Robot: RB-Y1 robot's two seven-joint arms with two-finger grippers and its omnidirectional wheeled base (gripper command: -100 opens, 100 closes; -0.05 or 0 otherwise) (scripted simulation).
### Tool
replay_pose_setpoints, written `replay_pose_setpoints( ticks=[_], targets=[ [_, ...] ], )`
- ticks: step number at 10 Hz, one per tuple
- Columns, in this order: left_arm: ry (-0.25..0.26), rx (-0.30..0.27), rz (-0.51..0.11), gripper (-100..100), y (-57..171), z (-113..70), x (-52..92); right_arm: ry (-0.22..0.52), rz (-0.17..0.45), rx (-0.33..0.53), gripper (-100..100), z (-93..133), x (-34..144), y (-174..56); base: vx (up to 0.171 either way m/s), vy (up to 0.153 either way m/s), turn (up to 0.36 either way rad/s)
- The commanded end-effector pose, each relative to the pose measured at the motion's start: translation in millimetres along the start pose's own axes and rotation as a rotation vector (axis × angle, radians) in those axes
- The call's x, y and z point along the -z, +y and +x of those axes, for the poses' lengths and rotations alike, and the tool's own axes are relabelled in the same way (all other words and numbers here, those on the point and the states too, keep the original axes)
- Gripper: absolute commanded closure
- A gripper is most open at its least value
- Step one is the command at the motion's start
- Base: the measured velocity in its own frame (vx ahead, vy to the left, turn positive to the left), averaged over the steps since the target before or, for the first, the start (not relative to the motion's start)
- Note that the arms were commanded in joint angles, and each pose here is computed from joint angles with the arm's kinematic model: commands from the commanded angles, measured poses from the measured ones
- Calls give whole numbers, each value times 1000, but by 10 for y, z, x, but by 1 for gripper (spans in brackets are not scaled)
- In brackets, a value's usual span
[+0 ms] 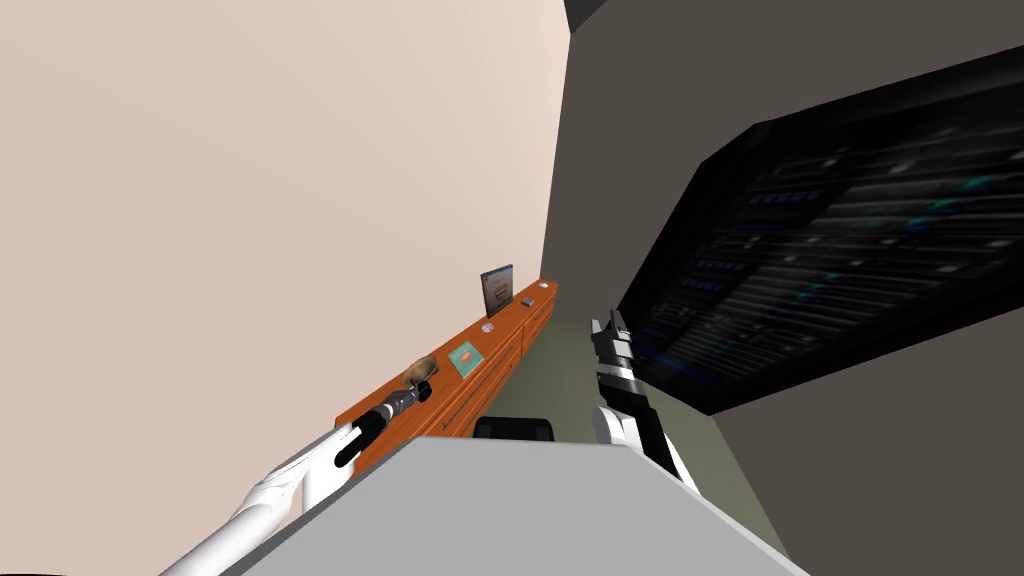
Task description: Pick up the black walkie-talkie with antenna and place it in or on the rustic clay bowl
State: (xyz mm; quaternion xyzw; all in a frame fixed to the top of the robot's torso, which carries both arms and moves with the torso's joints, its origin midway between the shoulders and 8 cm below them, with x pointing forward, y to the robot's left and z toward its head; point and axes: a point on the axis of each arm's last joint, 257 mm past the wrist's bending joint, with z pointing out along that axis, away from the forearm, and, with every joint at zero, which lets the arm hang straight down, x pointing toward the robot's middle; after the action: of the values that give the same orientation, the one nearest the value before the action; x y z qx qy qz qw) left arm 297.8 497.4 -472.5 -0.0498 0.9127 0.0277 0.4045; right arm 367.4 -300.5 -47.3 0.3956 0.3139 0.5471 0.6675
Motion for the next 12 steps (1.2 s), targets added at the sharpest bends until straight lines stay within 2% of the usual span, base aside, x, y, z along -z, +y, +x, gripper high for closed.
replay_pose_setpoints(
  ticks=[1,2,6,7,8,9,11,12],
  targets=[
    [-26,13,14,100,-122,-129,-80,0,0,0,0,0,0,0,-131,21,135],
    [-39,20,19,100,-166,-197,-112,0,0,0,0,0,-1,1,-195,50,105],
    [-149,77,60,100,-487,-796,-327,0,0,0,0,0,-1,0,-147,71,87],
    [-149,77,60,100,-487,-796,-327,0,0,0,0,0,-1,0,-66,33,10],
    [-188,97,75,100,-593,-1021,-383,0,0,0,0,0,0,0,-81,34,68],
    [-207,107,81,100,-640,-1129,-406,0,0,0,0,0,0,0,-110,36,73],
    [-270,148,98,100,-778,-1497,-468,0,0,0,0,0,-1,0,-139,45,73],
    [-283,159,100,100,-795,-1571,-477,0,0,0,0,1,-1,1,-101,57,23]
  ],
)
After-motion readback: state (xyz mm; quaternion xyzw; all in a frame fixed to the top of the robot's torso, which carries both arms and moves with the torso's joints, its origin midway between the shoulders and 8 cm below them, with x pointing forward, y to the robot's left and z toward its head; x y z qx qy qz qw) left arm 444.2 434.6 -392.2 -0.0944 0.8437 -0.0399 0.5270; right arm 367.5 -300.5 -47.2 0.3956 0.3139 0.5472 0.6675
